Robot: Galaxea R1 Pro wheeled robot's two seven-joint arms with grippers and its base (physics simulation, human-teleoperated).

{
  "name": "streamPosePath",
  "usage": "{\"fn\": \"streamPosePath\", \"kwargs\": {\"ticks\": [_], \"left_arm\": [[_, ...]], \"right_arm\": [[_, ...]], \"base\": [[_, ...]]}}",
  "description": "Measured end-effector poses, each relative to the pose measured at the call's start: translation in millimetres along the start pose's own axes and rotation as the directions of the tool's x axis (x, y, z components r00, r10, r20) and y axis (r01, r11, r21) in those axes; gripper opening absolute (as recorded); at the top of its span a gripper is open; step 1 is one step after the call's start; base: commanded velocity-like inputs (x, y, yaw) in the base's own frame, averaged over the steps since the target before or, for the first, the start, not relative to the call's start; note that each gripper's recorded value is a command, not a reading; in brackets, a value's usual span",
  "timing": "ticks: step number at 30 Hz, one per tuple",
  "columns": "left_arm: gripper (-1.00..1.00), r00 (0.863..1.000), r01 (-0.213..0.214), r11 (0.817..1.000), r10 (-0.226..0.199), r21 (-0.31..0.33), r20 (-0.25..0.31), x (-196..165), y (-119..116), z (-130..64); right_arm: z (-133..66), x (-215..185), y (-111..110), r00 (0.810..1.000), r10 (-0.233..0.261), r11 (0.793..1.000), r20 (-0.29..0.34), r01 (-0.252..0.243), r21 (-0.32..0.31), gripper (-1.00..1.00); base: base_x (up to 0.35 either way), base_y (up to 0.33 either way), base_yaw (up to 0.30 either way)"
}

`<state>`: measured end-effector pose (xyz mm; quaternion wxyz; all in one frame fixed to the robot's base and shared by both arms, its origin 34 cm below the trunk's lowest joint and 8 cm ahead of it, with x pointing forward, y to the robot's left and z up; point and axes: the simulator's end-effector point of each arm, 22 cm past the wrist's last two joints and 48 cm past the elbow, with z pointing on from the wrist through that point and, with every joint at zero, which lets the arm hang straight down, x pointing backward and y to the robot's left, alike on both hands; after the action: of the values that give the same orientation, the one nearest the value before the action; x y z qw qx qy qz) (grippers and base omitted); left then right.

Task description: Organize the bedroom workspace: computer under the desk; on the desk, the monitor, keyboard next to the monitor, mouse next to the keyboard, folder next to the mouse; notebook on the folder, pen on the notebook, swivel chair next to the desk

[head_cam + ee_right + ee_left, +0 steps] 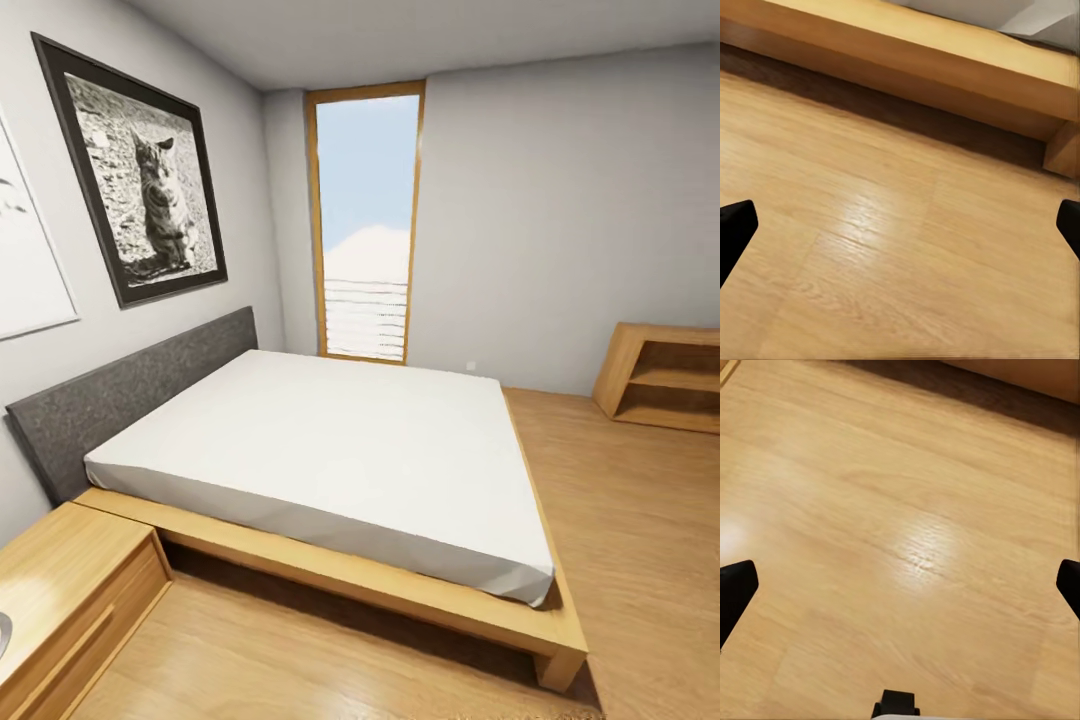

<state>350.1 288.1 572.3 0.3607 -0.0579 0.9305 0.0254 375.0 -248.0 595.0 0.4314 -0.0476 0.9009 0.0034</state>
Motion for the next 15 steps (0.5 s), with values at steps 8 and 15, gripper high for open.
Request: {"fn": "streamPosePath", "kwargs": {"ticks": [8, 15], "left_arm": [[1.00, 1.000, -0.001, 1.000, 0.001, 0.000, 0.001, -0.2, -0.1, 0.0], [1.00, 1.000, -0.001, 1.000, 0.001, 0.001, 0.000, 0.1, -0.2, 0.0]], "right_arm": [[-0.4, 1.2, 0.2, 1.000, -0.002, 1.000, -0.003, 0.002, -0.002, 1.00], [-0.6, 1.7, 3.7, 1.000, -0.020, 1.000, -0.003, 0.020, -0.018, 1.00]], "base": [[0.000, 0.278, -0.284], [0.000, 0.220, -0.296]]}}
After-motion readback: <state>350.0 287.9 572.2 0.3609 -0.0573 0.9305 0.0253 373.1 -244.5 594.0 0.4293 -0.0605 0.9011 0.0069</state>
